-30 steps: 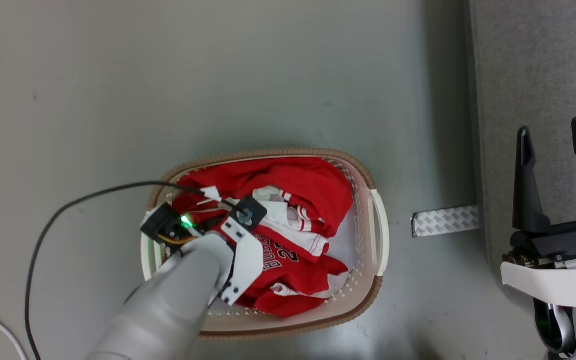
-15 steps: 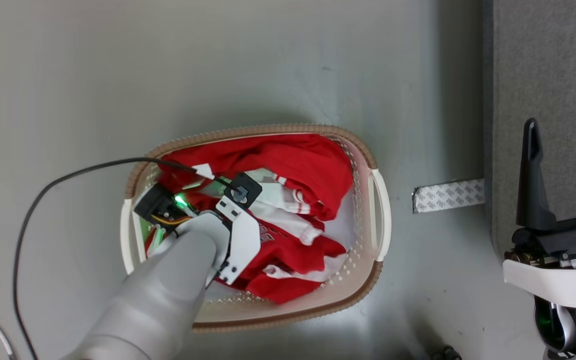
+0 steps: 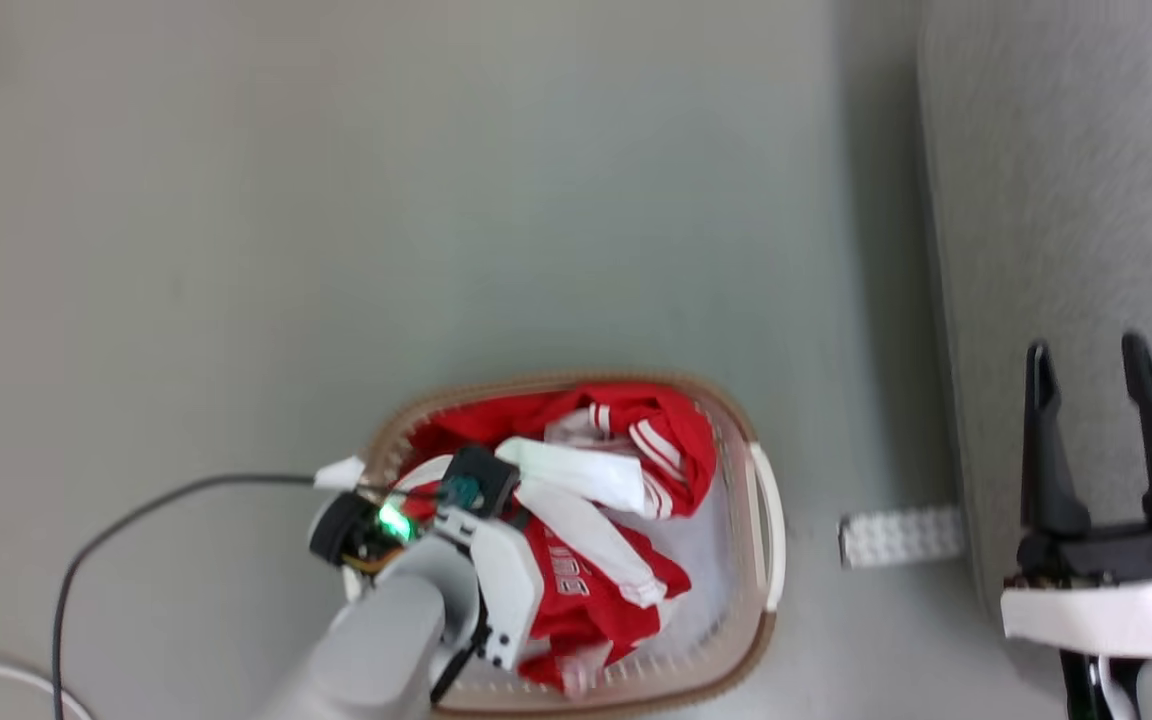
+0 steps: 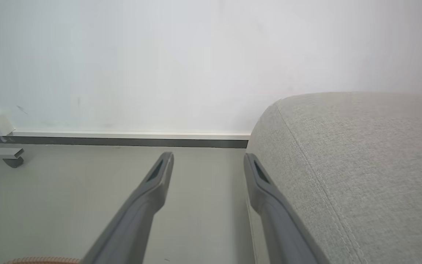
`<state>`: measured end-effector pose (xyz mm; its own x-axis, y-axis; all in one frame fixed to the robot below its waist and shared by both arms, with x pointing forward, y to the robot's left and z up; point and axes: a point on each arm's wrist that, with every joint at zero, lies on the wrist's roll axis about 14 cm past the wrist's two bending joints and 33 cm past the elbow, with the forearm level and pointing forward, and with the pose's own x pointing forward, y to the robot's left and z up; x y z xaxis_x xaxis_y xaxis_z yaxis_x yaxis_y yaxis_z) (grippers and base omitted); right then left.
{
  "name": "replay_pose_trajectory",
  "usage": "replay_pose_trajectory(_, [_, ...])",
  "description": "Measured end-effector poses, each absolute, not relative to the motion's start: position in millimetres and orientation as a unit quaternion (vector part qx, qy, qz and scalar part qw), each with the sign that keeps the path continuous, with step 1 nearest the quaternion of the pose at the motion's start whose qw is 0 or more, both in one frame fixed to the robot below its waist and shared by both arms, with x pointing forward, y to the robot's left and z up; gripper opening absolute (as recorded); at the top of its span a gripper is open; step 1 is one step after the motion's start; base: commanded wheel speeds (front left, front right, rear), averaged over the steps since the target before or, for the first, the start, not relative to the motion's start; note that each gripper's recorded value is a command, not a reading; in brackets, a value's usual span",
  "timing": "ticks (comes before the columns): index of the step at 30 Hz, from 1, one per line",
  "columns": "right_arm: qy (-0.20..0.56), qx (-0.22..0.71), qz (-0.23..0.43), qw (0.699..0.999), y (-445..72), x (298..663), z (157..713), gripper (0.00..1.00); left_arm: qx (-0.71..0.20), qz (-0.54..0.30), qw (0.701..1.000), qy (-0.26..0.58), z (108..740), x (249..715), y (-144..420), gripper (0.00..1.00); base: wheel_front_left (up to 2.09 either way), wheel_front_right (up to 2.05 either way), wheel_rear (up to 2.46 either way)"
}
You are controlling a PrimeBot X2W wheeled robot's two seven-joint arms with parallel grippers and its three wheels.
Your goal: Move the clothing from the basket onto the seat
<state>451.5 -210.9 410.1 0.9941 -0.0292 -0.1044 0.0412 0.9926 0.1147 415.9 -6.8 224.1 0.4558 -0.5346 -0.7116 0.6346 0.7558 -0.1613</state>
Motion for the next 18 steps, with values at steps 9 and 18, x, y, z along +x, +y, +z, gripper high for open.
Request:
replay_pose_trajectory(9, [0.013, 0.063, -0.017, 0.998, -209.6, 408.0, 458.2, 1.0, 0.027, -0.297, 0.906, 0.302, 316.0, 412.2, 6.2, 0.0, 0.0, 0.0, 0.0])
replay_pose_trajectory(18, [-0.028, 0.065, -0.011, 0.997, -208.2, 367.7, 493.8, 1.0, 0.007, -0.256, 0.943, 0.21, 398.4, 397.9, 32.6, 0.0, 0.0, 0.0, 0.0])
